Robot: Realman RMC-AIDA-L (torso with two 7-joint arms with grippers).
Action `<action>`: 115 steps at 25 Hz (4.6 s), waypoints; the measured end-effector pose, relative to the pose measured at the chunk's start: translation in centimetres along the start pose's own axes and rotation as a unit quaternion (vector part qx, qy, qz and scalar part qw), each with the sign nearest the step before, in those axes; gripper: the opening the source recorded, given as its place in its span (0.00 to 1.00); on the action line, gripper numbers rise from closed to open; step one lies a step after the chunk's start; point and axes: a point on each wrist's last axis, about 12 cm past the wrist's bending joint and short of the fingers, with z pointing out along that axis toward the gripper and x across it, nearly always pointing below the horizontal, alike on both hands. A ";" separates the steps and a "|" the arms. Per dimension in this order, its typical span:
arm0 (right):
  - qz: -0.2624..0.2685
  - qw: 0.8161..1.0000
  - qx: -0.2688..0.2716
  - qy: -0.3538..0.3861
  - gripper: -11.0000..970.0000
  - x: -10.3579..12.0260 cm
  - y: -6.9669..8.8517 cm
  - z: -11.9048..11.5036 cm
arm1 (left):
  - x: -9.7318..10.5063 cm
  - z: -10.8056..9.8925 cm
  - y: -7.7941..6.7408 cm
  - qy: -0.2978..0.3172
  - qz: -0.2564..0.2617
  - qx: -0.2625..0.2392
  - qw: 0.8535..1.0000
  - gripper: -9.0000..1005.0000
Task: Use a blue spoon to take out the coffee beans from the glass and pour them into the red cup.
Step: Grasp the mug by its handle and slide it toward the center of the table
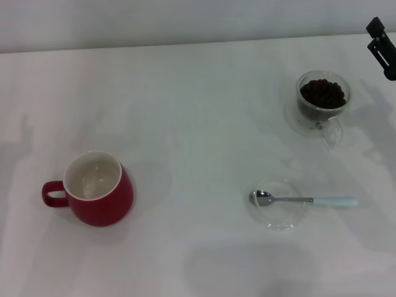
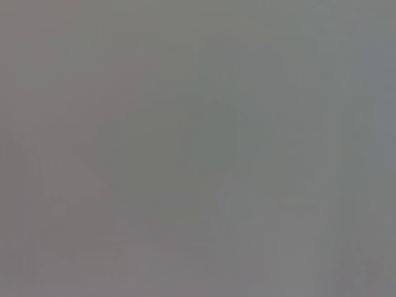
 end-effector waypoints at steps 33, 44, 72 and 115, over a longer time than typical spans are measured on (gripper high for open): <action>-0.005 1.000 0.011 0.026 0.81 0.5 -0.4 0.8 | 2.0 -13.2 -0.7 0.219 0.014 0.072 0.973 0.55; -0.006 0.999 0.014 0.036 0.81 0.9 -0.2 0.6 | 3.7 -14.5 -2.0 0.297 0.001 0.088 0.951 0.55; -0.006 0.999 0.014 0.034 0.81 0.8 -0.2 0.6 | 5.0 -10.2 -1.5 0.304 0.029 0.117 0.945 0.55; -0.007 0.999 0.015 0.031 0.81 0.7 -0.4 0.1 | 6.9 -6.0 -5.8 0.319 0.033 0.245 0.915 0.22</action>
